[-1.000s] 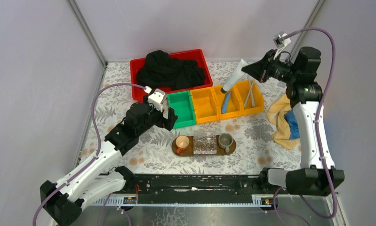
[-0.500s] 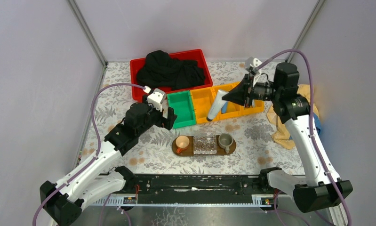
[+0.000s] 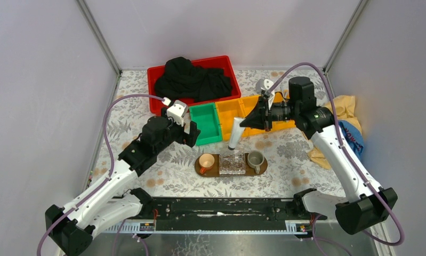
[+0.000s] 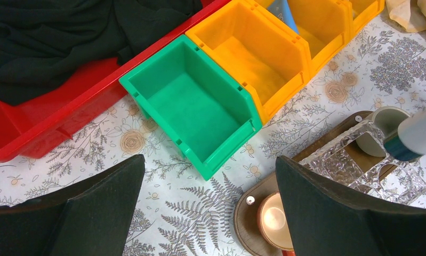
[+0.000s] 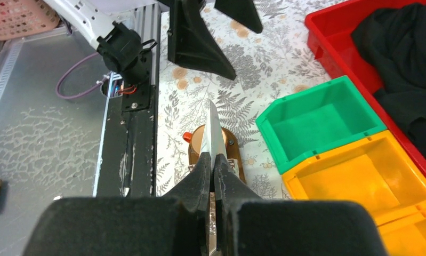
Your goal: Prepare toiletry sets of a toothbrush and toothpaste on the tray
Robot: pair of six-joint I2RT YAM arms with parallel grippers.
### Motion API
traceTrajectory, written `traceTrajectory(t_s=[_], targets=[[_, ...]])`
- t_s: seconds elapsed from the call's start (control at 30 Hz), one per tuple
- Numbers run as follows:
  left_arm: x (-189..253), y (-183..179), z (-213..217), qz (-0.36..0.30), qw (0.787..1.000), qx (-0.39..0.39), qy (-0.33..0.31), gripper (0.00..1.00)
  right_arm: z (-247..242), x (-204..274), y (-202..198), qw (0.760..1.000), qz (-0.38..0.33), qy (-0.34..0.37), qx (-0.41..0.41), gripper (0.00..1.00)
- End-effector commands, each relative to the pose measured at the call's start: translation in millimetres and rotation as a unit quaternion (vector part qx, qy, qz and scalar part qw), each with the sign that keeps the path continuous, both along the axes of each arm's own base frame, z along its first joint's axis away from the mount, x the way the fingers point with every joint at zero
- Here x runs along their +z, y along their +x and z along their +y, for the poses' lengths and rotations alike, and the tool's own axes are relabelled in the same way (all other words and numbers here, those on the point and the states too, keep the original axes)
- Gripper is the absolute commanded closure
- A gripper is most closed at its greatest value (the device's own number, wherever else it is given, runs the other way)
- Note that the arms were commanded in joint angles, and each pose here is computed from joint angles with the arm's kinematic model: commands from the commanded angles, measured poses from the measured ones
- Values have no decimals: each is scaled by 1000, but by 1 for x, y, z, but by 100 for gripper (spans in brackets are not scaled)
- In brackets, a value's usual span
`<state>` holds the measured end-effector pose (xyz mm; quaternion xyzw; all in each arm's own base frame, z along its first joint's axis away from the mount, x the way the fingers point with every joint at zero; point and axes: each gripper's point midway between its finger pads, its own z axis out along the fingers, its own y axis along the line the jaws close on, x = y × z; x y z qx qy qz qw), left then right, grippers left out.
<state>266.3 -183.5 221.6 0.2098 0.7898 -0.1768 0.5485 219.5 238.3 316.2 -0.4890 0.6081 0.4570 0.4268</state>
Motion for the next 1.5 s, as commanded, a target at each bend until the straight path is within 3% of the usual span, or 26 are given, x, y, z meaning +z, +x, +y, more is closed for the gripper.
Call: traceTrajectory(t_s=[0.0, 0.7, 1.47], targets=[[9, 7, 2, -24, 1000, 6, -4, 0, 12, -9, -7, 999, -34, -5, 31, 100], [7, 7, 1, -21, 1000, 4, -2, 0, 34, -54, -2, 996, -55, -49, 54, 100], [5, 8, 3, -19, 1000, 7, 3, 0, 37, -82, -15, 991, -78, -44, 95, 100]])
